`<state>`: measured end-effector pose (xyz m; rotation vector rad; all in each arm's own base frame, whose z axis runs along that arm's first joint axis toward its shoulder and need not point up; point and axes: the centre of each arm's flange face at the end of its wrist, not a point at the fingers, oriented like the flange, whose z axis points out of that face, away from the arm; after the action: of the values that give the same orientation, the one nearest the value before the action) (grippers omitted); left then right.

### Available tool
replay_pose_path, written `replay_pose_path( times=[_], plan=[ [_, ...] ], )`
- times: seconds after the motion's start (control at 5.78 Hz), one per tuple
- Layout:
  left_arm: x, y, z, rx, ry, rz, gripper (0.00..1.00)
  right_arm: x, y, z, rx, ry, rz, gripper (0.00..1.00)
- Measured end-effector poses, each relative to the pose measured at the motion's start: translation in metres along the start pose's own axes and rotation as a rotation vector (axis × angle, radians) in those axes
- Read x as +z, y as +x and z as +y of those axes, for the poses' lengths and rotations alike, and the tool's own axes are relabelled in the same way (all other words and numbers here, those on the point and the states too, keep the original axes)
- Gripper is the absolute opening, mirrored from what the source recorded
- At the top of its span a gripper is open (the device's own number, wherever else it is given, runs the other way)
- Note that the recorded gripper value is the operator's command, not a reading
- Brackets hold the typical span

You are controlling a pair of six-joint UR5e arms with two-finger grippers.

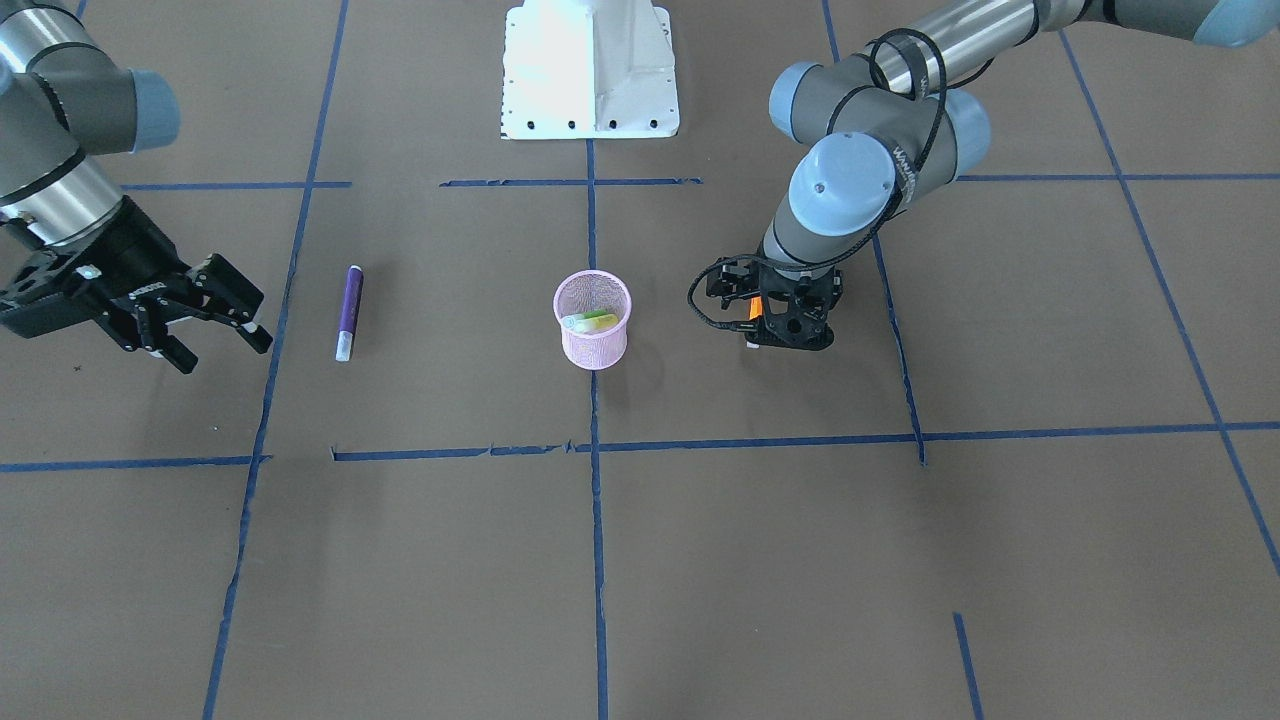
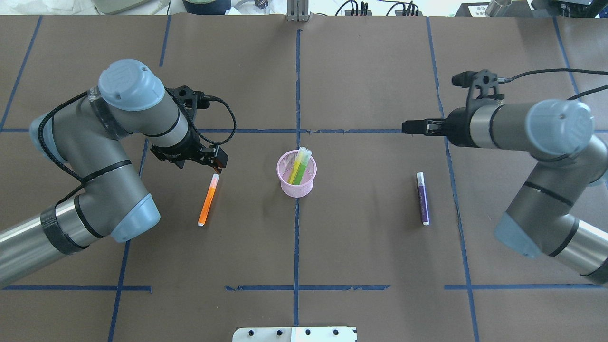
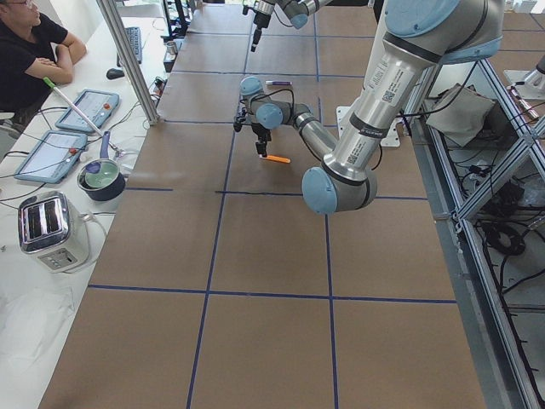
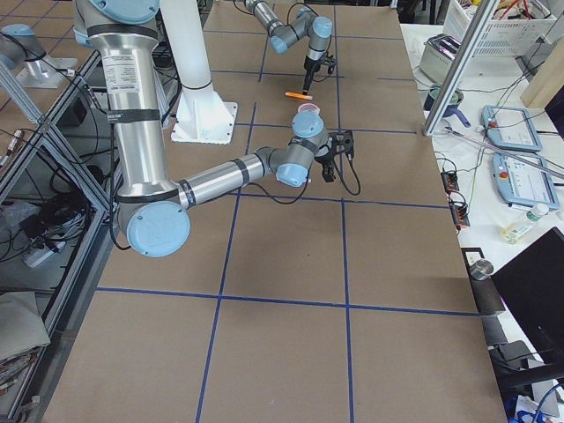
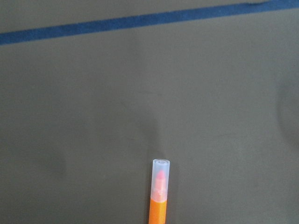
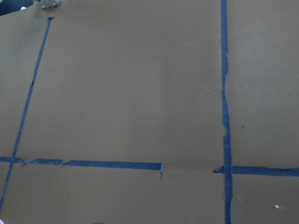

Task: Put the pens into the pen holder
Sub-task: 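Lower the left gripper onto the orange marker and close it while the right arm withdraws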

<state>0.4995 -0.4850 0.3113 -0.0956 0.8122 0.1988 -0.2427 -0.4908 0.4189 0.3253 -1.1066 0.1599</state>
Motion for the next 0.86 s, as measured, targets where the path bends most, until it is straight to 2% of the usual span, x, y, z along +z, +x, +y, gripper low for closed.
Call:
replay_pose_path(
  times=[0.17, 0.52, 0.86],
  plan=[
    [0.008, 0.001, -0.005, 0.011, -0.017, -0.013, 0.77, -0.016, 0.018, -0.008, 0.025, -0.022, -0.006, 0.99],
    [0.015, -0.002, -0.006, 0.034, -0.028, -0.021, 0.61, -0.025, 0.029, -0.010, 0.037, -0.033, -0.009, 0.99],
    [0.019, -0.004, -0.004, 0.046, -0.034, -0.025, 0.59, -0.025, 0.030, -0.011, 0.037, -0.035, -0.009, 0.99]
  ],
)
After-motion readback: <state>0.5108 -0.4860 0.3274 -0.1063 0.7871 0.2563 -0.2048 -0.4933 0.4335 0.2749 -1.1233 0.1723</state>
